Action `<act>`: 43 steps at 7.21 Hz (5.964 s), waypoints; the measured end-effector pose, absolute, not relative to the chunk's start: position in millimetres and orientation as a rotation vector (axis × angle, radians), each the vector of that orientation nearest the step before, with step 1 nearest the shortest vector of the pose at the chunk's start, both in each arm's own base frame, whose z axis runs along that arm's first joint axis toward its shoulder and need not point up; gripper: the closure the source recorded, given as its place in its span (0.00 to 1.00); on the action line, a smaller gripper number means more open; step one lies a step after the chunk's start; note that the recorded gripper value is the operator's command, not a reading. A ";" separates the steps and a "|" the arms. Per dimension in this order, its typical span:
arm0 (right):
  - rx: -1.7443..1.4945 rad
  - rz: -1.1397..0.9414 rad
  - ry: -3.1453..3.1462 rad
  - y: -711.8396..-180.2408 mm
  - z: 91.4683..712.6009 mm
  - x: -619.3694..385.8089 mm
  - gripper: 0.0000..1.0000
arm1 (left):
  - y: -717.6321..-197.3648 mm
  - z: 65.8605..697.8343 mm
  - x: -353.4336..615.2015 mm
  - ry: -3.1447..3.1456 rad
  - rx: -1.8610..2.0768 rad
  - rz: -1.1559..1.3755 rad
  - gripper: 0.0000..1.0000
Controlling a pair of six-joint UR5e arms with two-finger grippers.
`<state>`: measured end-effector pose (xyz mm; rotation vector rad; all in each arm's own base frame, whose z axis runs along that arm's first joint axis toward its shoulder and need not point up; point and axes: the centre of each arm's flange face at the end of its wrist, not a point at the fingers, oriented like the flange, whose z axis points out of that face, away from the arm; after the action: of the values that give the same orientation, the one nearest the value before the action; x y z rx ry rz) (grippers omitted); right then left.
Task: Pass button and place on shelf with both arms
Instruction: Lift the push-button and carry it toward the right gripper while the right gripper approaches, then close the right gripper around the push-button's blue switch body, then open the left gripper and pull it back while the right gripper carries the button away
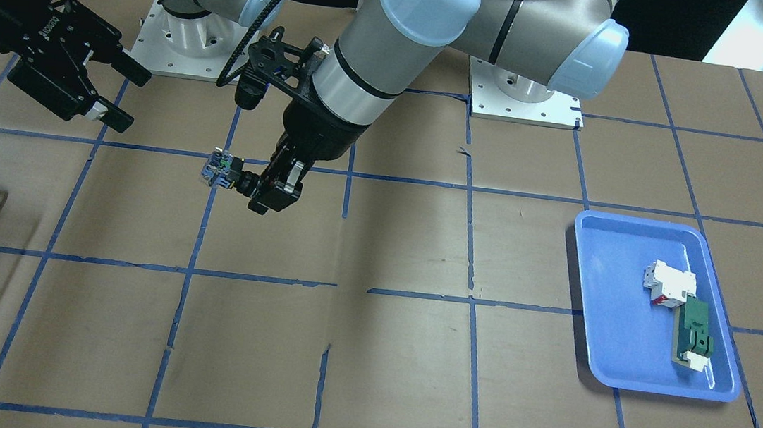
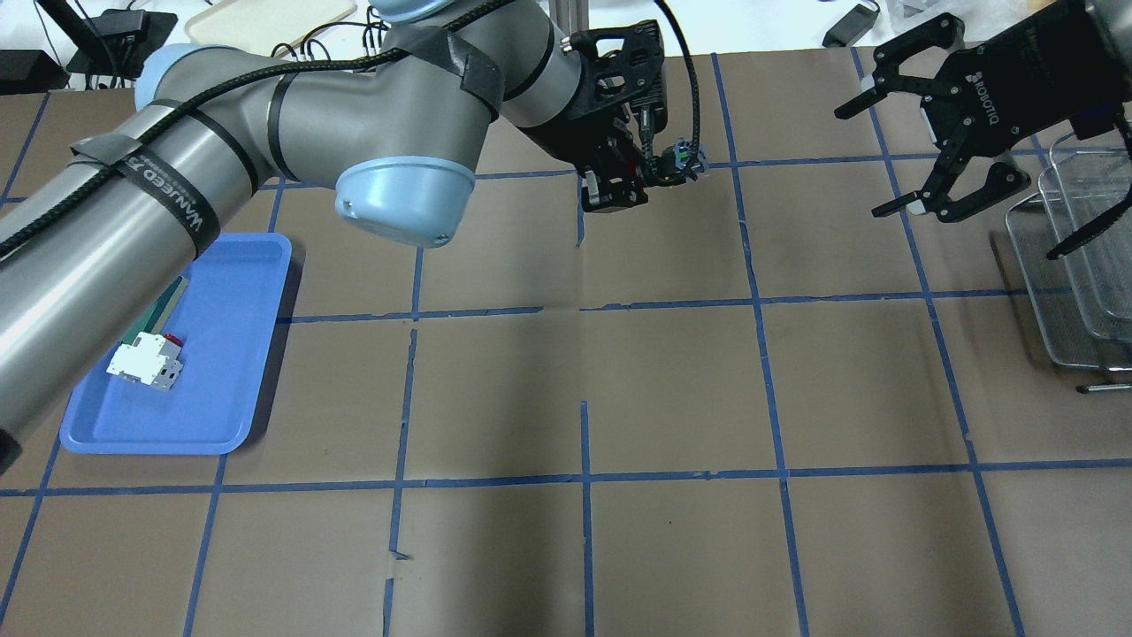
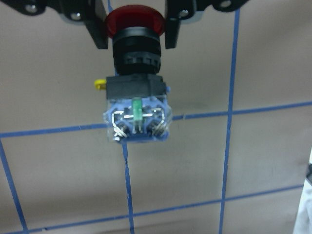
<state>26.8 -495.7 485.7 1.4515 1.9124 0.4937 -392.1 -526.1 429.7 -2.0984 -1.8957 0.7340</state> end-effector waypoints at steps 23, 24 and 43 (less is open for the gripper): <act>1.462 0.613 1.754 -510.9 438.3 67.3 0.07 | -504.8 446.6 -410.9 -1.905 -2.057 0.813 1.00; 1.460 0.612 1.755 -510.8 438.1 67.4 0.11 | -504.8 448.1 -410.8 -1.905 -2.057 0.817 1.00; 1.329 0.375 2.099 -513.1 449.1 42.6 1.00 | -515.0 460.1 -349.1 -2.200 -1.986 0.578 0.00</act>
<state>42.6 -513.1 449.1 1.3287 2.0990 0.3747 -349.1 -515.0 460.1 -1.9857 -2.2002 0.5784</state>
